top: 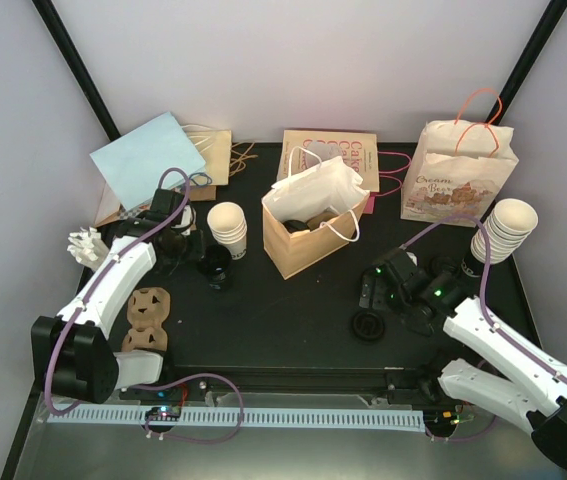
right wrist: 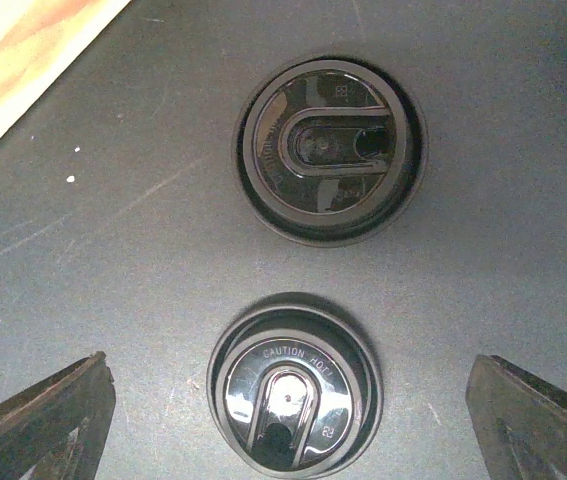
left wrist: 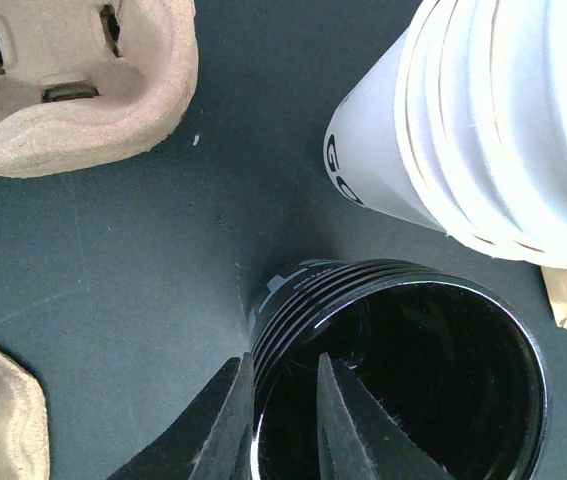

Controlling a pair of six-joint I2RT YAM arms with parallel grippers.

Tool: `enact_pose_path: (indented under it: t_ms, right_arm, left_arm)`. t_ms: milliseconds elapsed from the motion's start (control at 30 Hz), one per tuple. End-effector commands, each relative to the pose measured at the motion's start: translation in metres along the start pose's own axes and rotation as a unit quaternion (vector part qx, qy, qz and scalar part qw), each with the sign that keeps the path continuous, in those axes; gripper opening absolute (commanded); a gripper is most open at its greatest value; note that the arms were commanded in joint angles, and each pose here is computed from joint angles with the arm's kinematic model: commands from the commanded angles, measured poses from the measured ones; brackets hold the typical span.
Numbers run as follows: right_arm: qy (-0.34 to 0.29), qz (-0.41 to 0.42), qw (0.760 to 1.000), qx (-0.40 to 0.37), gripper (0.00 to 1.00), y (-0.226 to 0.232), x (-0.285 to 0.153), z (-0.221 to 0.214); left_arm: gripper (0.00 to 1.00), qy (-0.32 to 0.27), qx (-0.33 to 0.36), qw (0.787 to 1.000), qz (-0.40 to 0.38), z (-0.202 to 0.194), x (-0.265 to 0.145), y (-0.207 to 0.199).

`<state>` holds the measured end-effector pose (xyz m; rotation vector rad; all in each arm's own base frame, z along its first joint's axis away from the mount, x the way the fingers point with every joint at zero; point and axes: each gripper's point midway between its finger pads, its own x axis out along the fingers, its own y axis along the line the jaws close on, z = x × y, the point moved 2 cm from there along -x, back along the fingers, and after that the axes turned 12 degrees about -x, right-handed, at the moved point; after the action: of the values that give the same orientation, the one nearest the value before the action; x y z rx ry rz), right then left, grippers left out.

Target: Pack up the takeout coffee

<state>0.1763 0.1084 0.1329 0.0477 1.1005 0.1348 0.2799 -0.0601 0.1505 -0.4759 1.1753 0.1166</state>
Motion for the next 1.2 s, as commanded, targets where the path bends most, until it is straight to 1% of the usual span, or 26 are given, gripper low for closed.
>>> enact_pose_path:
  t_ms: [0,67,267,367,467,633,800,1167]
  right_arm:
    - [-0.016,-0.002,1.000,0.004,0.98,0.000,-0.003,0.009]
    - [-0.016,-0.003,1.000,0.004,0.98,0.000,-0.003,0.009]
    - [-0.016,-0.003,1.000,0.004,0.98,0.000,-0.003,0.009]
    - [-0.016,-0.003,1.000,0.003,0.98,0.000,-0.003,0.009]
    - [-0.015,-0.003,1.000,0.004,0.98,0.000,-0.003,0.009]
    - [-0.014,-0.004,1.000,0.003,0.98,0.000,-0.003,0.008]
    - [-0.013,-0.002,1.000,0.003,0.98,0.000,-0.002,0.007]
    - [-0.015,-0.001,1.000,0.003,0.98,0.001,-0.002,0.008]
  left_arm:
    - [0.18,-0.002,0.004,1.000,0.000,0.003,0.002,0.000]
    - [0.15,0.000,0.006,1.000,0.001,0.002,0.002,0.001]
    - [0.11,0.007,0.010,1.000,0.004,-0.001,0.002,0.002]
    - [0.05,0.005,0.011,1.000,0.012,-0.001,0.001,0.004]
    - [0.02,-0.002,0.014,1.000,0.015,0.002,-0.005,0.005]
    - [0.02,-0.009,0.019,1.000,0.020,0.005,-0.015,0.005]
    - [0.02,-0.004,0.024,1.000,0.002,0.002,-0.024,-0.001]
    - [0.01,-0.016,0.031,0.999,-0.021,0.004,-0.052,-0.011]
